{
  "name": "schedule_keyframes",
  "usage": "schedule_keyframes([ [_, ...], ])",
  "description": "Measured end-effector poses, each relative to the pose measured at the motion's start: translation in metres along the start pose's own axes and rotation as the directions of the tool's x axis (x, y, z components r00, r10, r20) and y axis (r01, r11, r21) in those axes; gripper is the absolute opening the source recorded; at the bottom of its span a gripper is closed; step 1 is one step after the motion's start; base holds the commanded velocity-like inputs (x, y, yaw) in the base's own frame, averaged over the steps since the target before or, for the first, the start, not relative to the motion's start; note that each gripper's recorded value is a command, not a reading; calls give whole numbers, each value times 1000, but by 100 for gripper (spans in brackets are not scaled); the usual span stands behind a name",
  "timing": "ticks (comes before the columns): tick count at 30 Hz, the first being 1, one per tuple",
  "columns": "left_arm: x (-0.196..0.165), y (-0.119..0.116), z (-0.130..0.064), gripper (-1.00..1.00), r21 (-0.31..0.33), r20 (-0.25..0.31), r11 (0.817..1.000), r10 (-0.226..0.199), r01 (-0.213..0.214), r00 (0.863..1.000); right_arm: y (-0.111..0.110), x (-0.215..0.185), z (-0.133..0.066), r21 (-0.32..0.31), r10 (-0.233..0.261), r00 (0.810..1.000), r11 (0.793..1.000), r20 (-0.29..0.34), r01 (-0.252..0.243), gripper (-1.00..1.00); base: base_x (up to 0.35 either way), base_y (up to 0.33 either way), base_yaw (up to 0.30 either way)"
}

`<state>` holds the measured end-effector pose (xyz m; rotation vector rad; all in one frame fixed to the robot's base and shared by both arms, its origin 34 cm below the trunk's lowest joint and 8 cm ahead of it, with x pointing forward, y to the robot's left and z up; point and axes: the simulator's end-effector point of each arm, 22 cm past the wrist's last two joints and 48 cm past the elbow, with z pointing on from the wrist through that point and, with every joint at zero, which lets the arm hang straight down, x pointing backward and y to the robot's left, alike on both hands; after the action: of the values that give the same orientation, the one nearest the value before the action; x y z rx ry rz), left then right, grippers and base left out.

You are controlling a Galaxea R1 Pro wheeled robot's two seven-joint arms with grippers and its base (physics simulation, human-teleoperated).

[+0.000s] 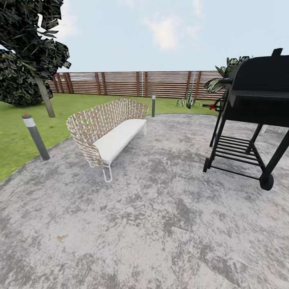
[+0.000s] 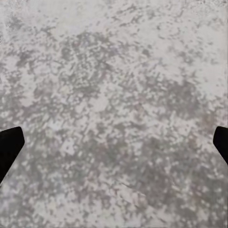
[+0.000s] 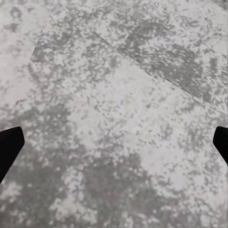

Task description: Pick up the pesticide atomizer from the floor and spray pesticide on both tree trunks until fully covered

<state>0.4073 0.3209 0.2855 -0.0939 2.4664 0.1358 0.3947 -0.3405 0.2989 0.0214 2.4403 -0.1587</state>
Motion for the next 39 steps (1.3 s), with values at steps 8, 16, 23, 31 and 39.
schedule_keyframes([
  [8,0,0,0,100,1,0,1000,1,-1,1000,1,-4,0,-3,-3,1000,1000,22,3,100,334,32,-3],
  [16,0,0,0,100,0,0,1000,0,0,1000,1,-5,0,-3,-2,1000,1000,26,2,100,339,1,0],
  [23,0,0,0,100,0,0,1000,0,0,1000,1,-5,0,-3,-3,1000,1000,26,3,100,339,0,-49],
  [31,-2,0,0,100,0,4,1000,-1,1,1000,1,-7,-1,-3,-2,1000,1000,30,2,100,339,0,-249],
  [39,-3,0,0,100,0,7,1000,-1,1,1000,1,-8,0,-3,-2,999,1000,33,2,100,339,6,-98],
])
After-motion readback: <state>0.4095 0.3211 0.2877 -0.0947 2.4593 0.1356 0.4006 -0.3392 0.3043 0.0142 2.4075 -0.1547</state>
